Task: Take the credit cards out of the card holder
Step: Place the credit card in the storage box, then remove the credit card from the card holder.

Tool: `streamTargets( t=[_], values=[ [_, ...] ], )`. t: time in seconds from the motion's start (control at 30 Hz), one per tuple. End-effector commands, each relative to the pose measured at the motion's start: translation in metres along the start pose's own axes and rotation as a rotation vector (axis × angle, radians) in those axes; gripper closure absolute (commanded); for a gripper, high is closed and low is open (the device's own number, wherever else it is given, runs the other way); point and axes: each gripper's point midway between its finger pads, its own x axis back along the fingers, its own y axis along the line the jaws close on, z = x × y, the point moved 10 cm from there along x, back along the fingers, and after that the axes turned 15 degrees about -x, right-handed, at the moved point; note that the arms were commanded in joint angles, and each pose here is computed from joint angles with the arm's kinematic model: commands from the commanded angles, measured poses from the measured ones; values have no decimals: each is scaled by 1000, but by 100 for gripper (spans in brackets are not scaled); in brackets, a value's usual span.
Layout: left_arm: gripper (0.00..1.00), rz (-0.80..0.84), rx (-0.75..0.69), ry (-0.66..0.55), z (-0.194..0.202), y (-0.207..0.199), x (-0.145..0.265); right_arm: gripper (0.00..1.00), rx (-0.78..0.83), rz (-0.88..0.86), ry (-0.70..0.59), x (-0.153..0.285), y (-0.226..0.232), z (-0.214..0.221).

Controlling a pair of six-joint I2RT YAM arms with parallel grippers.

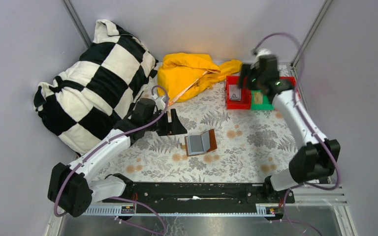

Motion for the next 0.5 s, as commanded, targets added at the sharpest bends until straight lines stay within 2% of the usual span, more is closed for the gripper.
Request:
streamTargets(
  t=[0.0, 0.17, 0.27, 0.37, 0.47],
  values=[
    [25, -3, 8, -2, 1, -3, -10, 30, -66, -184, 184, 12, 54, 103],
    [26, -30, 66, 31, 15, 4, -19, 35, -134, -340, 364, 33, 77, 183],
    [28, -25, 83, 55, 23, 6, -27, 46, -147, -388, 460, 42, 82, 215],
    [29, -38, 101, 62, 27, 12, -31, 63, -152, -453, 517, 45, 92, 239],
    [30, -48, 112, 56, 25, 21, -29, 65, -102, -448, 556, 44, 106, 258]
  ],
)
